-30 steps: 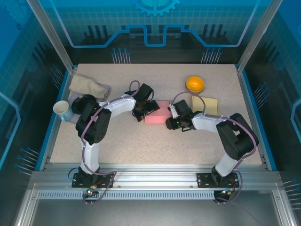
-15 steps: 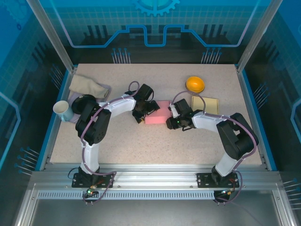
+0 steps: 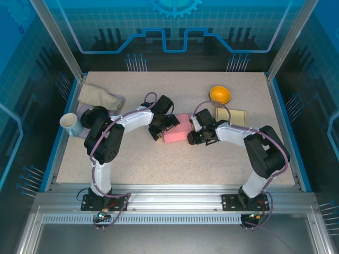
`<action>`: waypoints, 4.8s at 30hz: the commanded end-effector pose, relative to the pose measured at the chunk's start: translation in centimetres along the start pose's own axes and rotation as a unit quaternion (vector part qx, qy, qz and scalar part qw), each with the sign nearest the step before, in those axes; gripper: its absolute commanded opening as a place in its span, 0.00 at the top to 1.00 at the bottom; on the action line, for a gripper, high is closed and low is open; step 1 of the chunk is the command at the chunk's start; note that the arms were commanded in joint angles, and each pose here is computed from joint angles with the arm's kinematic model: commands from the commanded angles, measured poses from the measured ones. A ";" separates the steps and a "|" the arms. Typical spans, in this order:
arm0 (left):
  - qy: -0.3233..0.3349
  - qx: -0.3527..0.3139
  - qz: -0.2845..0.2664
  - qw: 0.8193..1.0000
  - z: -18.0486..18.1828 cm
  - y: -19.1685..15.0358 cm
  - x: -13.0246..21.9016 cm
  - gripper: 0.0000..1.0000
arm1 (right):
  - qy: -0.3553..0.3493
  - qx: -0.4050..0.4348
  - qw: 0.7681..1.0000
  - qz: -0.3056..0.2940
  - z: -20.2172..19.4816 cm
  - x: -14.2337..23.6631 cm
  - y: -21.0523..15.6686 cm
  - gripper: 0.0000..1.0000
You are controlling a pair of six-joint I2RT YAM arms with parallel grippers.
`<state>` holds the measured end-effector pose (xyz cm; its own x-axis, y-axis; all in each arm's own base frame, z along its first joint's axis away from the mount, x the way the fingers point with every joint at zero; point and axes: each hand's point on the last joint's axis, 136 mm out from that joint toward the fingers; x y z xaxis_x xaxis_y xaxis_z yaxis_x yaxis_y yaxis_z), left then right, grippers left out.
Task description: Fold the paper box
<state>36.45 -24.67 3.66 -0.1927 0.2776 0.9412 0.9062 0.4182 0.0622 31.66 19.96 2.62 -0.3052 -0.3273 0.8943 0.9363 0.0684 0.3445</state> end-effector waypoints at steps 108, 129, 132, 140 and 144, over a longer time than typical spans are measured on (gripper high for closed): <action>0.108 -0.039 0.039 0.993 5.1 0.5 -2.3 0.04 | 0.139 -0.062 0.988 0.003 4.3 3.2 2.4 0.47; 0.114 -0.039 0.036 0.992 5.5 0.8 -2.3 0.04 | 0.160 -0.068 0.985 0.017 5.6 0.7 1.8 0.51; 0.116 -0.038 0.036 0.992 5.6 0.8 -2.3 0.04 | 0.167 -0.060 0.984 0.017 5.9 0.8 1.9 0.57; 0.117 -0.038 0.037 0.992 5.6 0.8 -2.4 0.04 | 0.151 -0.040 0.988 0.016 5.5 0.2 1.8 0.58; 0.119 -0.039 0.037 0.991 5.8 0.8 -2.5 0.04 | 0.141 -0.022 0.990 0.011 5.1 -0.2 1.8 0.59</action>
<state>38.49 -22.99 3.73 -0.1790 0.2174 0.9595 0.9378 0.3327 0.0995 32.25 23.96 4.50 -0.2337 -0.5680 0.7892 0.9615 -0.0142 0.2746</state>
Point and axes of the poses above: each hand's point on the last joint's axis, 136 mm out from that joint toward the fingers, its own x axis back along the fingers, its own z axis along the line the jaws close on, y = z × x, and after that the axes turned 11 degrees about -x, right-handed
